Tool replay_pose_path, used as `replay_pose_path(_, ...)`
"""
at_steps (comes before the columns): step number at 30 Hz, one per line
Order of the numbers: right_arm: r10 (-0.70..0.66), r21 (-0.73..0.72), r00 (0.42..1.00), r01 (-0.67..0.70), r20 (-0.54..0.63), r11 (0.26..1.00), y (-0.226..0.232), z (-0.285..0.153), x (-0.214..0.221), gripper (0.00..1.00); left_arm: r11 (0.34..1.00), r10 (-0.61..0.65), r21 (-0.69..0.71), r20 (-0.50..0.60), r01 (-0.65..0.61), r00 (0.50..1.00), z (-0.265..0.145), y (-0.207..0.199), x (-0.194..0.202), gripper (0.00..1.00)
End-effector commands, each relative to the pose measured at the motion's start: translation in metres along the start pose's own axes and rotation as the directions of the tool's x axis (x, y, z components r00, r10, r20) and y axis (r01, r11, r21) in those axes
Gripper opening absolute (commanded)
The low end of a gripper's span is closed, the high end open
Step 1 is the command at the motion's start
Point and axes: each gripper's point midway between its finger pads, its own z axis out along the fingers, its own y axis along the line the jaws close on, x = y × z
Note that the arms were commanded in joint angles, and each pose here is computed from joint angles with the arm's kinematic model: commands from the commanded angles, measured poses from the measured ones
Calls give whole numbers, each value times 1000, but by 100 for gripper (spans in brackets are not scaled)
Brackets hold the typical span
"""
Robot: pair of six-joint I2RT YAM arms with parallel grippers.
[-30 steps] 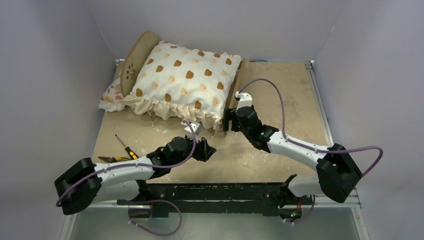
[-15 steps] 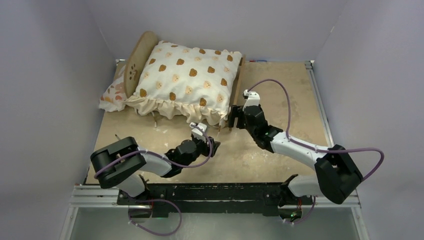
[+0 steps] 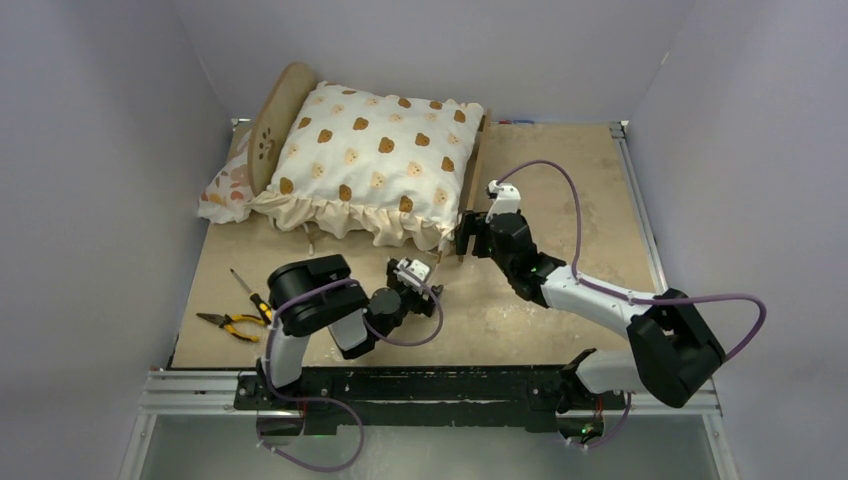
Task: Set up the pet bed
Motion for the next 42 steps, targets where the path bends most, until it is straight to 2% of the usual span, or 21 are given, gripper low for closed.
replay_pose_path(1, 12, -25, 1000, -12, 25, 1000, 4, 4, -5, 83, 1000, -14, -15, 272, 18, 962, 15, -3, -60, 80)
replay_pose_path(11, 12, -41, 1000, -11, 23, 999, 6, 4, -4, 83, 993, 104, -85, 300, -82, 948, 43, 0, -64, 80)
replay_pose_path(20, 11, -48, 1000, -10, 19, 999, 7, 4, -4, 83, 998, 44, -47, 296, -32, 954, 63, 6, -65, 78)
replay_pose_path(27, 8, -56, 1000, -7, 13, 998, 8, 5, -2, 83, 1000, 15, -6, 255, -14, 967, 81, -1, -50, 68)
replay_pose_path(30, 7, -57, 1000, -7, 10, 998, 8, 5, -1, 83, 1000, -2, 3, 235, 1, 972, 88, -1, -43, 57)
replay_pose_path(35, 10, -56, 1000, -9, 11, 998, 7, 5, -1, 83, 999, -31, 22, 190, 27, 981, 88, -4, -27, 24)
replay_pose_path(38, 13, -55, 1000, -12, 16, 998, 6, 4, -3, 83, 997, -68, 54, 150, 60, 986, 80, -8, -14, 10)
replay_pose_path(39, 15, -54, 1000, -14, 17, 998, 6, 4, -3, 83, 995, -83, 69, 136, 74, 987, 77, -10, -10, 2)
replay_pose_path(42, 15, -54, 1000, -14, 18, 998, 6, 3, -3, 83, 986, -132, 110, 83, 122, 988, 64, -17, 0, 0)
